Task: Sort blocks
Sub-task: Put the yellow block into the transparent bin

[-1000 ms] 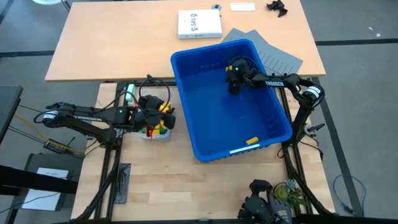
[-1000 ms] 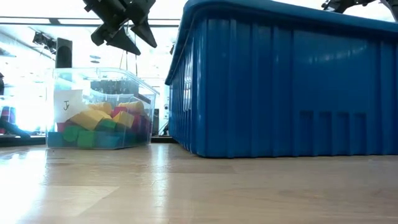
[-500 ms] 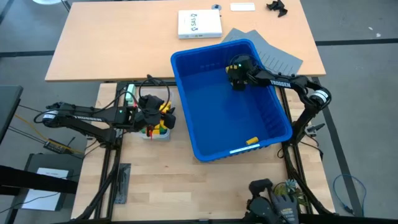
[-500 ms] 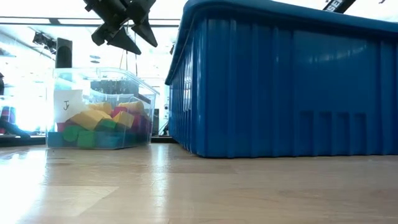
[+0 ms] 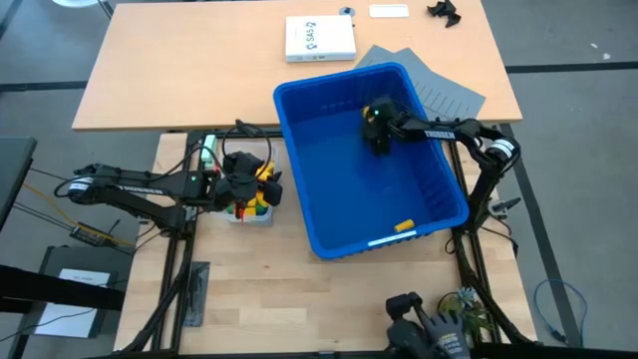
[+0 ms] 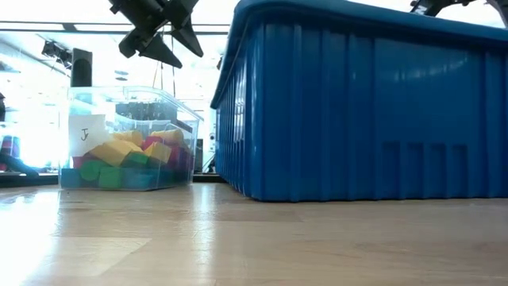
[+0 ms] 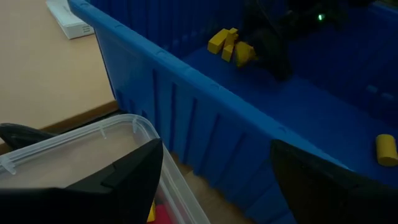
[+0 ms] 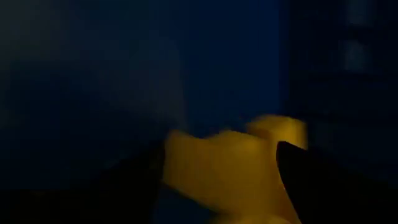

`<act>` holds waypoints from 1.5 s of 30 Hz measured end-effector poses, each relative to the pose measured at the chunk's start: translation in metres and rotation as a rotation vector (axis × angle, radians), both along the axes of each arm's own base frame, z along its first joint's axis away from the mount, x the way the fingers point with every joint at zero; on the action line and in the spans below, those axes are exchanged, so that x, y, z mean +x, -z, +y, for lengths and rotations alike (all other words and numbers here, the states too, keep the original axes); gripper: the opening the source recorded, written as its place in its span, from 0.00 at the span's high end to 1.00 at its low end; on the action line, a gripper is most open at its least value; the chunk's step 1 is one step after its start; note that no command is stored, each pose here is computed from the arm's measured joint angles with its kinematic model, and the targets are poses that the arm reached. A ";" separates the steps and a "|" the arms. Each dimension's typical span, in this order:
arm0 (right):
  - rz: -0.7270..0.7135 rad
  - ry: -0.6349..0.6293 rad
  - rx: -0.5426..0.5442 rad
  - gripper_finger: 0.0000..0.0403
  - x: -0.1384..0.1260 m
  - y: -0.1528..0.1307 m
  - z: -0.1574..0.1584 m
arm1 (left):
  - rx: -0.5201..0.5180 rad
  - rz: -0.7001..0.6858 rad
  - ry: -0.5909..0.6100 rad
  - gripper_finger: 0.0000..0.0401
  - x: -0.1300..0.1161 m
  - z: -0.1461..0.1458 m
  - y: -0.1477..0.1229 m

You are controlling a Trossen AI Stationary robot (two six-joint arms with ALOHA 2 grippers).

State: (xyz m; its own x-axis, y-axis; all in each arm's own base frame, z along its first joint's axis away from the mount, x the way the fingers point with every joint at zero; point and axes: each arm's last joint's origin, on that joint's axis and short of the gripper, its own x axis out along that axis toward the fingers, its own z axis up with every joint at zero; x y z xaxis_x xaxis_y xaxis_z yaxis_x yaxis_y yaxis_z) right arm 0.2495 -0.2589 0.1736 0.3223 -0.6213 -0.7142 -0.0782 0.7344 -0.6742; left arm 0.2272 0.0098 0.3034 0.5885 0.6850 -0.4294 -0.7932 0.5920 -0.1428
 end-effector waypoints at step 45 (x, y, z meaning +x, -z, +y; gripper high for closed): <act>-0.530 0.175 0.274 0.23 -0.008 -0.055 0.018 | 0.005 -0.025 0.028 0.24 0.003 -0.001 -0.003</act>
